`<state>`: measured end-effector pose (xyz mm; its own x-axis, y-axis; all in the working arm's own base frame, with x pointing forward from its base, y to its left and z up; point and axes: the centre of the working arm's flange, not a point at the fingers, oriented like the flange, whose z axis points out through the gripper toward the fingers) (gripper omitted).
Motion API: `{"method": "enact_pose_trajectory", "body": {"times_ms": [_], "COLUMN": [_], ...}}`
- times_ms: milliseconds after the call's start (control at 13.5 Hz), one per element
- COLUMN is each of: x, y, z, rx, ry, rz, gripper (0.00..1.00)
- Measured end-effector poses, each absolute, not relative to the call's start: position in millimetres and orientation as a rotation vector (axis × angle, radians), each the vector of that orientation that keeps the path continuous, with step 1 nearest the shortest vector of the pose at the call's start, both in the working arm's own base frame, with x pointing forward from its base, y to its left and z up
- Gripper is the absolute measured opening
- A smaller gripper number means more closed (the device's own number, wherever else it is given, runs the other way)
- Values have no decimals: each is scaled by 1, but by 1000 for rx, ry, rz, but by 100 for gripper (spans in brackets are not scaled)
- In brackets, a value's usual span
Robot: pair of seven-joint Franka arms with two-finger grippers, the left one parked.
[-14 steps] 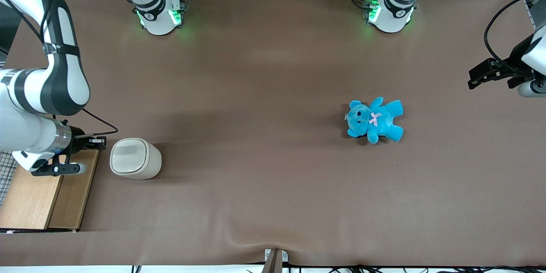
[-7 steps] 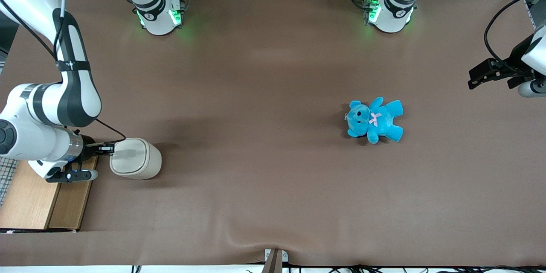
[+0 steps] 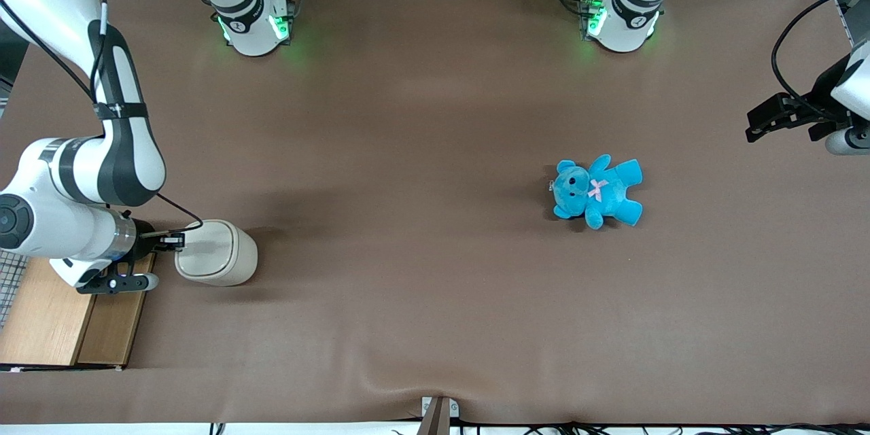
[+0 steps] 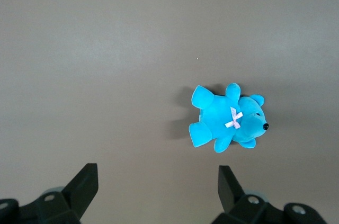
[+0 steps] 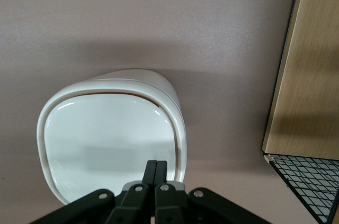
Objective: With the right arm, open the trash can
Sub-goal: 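Press the right gripper onto the lid edge of the white trash can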
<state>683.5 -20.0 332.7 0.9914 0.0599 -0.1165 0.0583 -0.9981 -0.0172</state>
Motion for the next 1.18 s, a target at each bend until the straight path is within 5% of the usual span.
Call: {"method": "enact_pose_trajectory", "body": {"times_ms": [1181], "x": [685], "y": [-22], "z": [315], "rx": [-3125], "ry": [-88], "rz": [170], "gripper": [1]}}
